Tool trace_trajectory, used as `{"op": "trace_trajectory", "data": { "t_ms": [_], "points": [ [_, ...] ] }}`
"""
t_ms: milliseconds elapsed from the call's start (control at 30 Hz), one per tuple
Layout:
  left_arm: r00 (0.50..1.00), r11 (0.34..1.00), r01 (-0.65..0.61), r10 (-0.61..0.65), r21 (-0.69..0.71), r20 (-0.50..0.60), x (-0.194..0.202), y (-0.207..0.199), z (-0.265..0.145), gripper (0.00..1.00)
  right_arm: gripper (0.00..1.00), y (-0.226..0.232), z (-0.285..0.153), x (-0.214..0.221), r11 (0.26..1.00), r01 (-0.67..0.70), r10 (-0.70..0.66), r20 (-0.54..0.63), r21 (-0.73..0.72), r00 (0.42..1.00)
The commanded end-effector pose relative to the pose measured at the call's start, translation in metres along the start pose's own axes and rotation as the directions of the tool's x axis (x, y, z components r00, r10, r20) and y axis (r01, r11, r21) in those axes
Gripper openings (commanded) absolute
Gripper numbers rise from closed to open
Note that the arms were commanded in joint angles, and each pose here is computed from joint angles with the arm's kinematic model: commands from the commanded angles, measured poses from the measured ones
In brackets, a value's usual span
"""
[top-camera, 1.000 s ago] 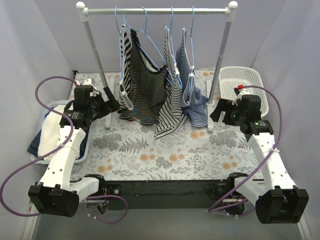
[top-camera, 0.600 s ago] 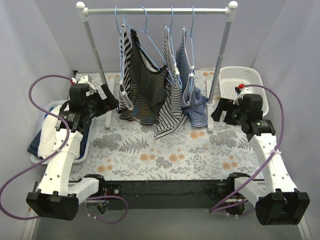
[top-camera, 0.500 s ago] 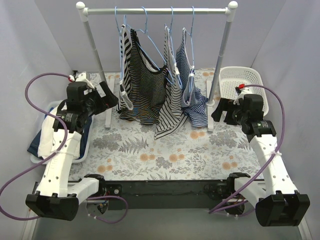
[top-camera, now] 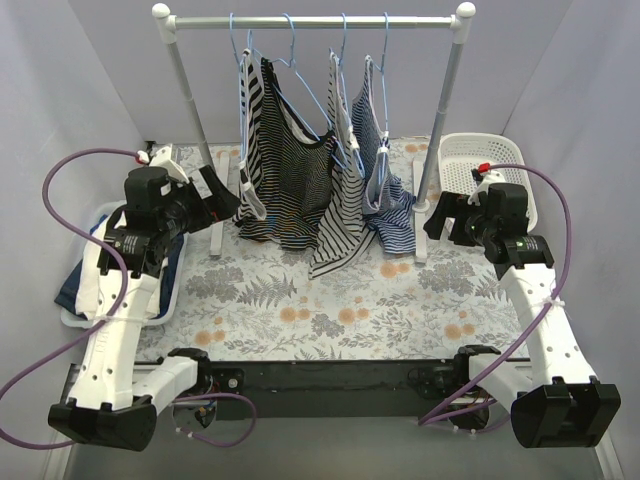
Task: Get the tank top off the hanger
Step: Pick up the hanger.
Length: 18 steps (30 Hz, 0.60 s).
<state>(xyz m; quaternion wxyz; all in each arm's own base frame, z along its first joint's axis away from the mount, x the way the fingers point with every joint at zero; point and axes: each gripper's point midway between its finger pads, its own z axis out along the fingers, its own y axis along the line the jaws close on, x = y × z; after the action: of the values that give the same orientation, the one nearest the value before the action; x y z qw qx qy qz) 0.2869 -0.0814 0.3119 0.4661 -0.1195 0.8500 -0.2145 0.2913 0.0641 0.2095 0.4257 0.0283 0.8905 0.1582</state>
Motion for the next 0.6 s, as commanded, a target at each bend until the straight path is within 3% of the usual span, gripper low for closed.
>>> {"op": "trace_trajectory", "data": {
  "t_ms": [0,567],
  "points": [
    [1.000,0.998,-0.025,0.024,0.065,0.014,-0.009,-0.016,-0.014,0.98,0.99,0.002,-0.004,-0.010,1.000,0.017,-0.017,0.027,-0.002,0.999],
    [0.997,0.989,-0.062,0.056,0.132,0.050,-0.027,-0.037,-0.030,0.98,0.99,0.005,0.002,-0.014,1.000,-0.002,0.002,-0.003,-0.011,1.000]
  ]
}}
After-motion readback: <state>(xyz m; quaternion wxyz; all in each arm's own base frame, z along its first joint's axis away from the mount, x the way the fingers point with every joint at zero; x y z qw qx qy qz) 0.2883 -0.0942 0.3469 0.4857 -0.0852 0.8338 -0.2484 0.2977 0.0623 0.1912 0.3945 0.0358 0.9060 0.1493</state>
